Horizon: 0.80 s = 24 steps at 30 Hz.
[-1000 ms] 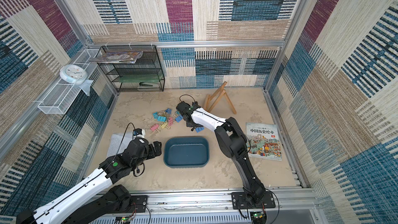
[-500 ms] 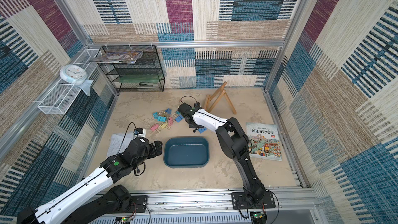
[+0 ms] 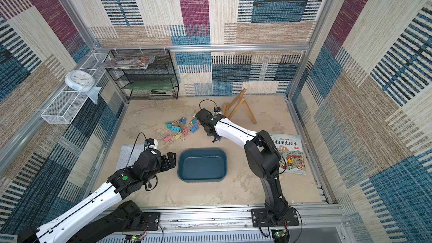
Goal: Put the binder clips in the storage box
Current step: Pick up the binder clip at the center of the board, then place the binder clip in the storage box.
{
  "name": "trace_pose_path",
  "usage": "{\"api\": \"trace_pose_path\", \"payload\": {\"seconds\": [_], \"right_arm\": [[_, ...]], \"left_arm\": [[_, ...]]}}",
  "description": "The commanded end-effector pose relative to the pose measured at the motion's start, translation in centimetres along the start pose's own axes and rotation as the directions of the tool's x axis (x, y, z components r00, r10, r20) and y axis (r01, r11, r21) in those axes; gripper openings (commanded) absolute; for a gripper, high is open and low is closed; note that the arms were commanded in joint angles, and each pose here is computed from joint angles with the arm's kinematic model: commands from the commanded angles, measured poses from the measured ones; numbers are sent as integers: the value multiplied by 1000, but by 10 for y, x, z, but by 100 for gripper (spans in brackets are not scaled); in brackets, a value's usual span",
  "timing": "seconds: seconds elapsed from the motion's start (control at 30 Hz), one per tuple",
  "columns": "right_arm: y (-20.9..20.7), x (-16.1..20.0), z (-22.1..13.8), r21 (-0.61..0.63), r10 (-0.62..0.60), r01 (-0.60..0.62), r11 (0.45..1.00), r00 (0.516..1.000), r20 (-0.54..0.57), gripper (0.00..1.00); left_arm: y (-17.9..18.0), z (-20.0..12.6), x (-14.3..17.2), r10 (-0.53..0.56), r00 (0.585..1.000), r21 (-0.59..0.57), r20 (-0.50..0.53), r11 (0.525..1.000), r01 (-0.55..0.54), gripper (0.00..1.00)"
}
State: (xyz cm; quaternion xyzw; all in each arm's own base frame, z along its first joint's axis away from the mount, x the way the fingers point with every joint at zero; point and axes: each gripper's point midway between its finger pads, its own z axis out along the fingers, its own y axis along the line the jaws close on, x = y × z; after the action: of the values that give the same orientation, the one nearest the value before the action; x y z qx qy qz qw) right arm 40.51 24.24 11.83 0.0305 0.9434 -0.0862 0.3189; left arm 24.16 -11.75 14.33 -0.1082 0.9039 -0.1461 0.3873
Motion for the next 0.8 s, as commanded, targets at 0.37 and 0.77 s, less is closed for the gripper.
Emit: {"api": "trace_pose_path", "payload": {"seconds": [0.37,0.77], "right_arm": [[16,20,-153,-799,383,-241,550,924,-15,0],[92,103,-142,-789,371,-357,500,912,-178,0]], "left_arm": [[0,-5,-8,-2,999,18,50,1000,1,99],[0,-7,-8,-12,998,36,64,999,9,99]]}}
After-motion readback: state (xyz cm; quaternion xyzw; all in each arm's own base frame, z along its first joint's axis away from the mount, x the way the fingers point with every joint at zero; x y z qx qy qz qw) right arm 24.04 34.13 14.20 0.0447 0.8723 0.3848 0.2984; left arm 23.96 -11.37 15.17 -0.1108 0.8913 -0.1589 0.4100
